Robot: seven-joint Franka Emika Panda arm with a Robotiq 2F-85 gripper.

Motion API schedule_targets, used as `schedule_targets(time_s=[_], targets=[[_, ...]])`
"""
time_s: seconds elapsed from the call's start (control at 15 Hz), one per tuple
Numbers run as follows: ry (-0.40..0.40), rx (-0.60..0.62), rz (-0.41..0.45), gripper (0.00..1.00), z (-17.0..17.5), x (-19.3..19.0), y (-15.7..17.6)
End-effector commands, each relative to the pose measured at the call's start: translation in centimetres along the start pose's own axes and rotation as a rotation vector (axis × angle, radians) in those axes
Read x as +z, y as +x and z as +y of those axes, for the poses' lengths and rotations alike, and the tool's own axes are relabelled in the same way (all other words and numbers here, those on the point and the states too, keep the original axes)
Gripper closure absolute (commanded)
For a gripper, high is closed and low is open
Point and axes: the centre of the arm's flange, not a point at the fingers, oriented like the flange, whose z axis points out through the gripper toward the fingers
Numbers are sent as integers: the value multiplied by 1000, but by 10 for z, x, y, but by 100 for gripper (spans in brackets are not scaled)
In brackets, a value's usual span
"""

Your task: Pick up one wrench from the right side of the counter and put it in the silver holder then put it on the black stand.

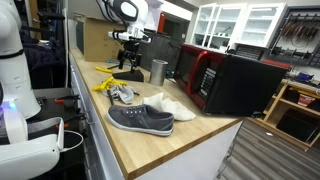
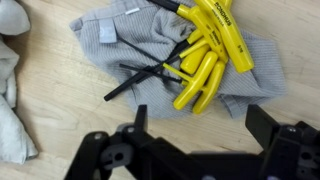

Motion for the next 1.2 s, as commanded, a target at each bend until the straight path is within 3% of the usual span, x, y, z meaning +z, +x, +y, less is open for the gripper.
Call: schedule_targets(time_s=[0.0, 0.53, 0.6, 1.13], targets=[[-6, 34, -15, 0, 2, 14, 8], [3, 56, -52, 0, 11, 48, 16], [4, 55, -53, 18, 11, 52, 17], [9, 46, -65, 80, 7, 58, 21]])
